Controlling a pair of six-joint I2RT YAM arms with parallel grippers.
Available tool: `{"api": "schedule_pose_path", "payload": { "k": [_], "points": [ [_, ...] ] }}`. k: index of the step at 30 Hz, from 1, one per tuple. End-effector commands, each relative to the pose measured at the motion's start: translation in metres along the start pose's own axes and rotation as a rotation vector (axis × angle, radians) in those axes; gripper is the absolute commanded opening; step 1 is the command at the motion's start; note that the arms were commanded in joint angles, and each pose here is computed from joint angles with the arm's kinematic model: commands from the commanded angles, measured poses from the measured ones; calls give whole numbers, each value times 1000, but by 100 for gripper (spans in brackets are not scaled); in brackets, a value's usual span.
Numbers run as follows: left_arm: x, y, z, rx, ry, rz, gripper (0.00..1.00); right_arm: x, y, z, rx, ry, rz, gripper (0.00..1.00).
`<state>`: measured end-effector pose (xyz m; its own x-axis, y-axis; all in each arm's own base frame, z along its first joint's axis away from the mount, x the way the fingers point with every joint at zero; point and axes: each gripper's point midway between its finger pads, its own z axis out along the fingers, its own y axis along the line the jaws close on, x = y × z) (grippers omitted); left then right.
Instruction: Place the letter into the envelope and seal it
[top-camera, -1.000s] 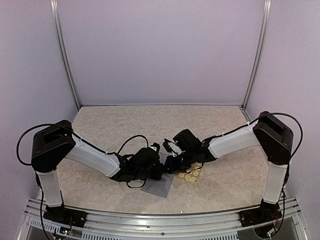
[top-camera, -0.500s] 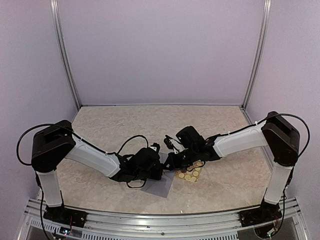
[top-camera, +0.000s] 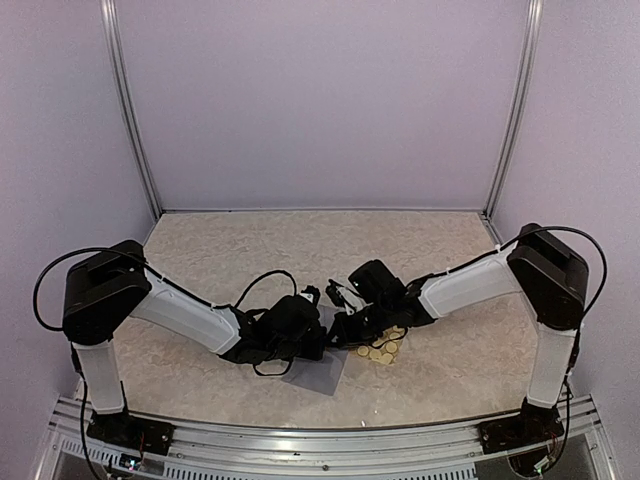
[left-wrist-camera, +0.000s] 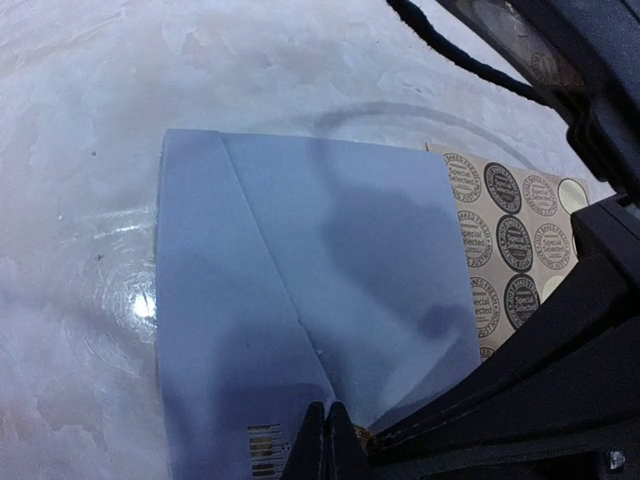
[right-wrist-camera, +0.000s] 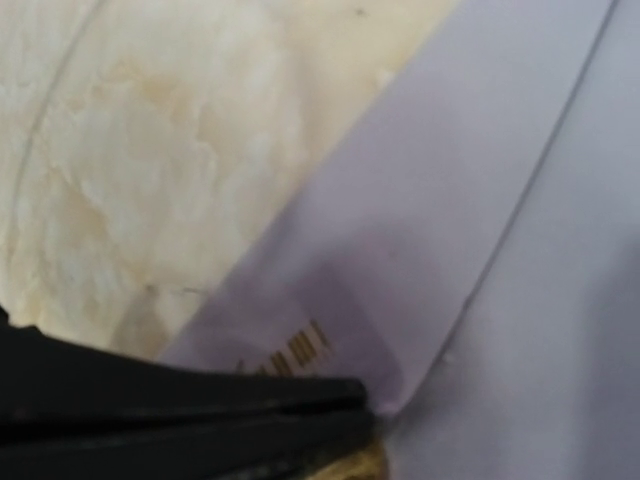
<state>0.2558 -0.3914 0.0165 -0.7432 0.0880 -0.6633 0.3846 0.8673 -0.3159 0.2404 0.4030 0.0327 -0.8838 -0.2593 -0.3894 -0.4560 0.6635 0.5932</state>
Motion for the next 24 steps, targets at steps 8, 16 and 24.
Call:
{"api": "schedule_pose_path", "payload": {
  "k": [8, 16, 24],
  "points": [
    [68, 35, 6, -97, 221, 55, 0, 5, -5, 14, 5, 18, 6, 0],
    [64, 34, 3, -97, 206, 56, 2, 12, -26, 19, 101, 44, 31, 0],
    [19, 30, -20, -137, 87, 60, 21, 24, -41, 19, 160, 72, 51, 0]
  ]
}}
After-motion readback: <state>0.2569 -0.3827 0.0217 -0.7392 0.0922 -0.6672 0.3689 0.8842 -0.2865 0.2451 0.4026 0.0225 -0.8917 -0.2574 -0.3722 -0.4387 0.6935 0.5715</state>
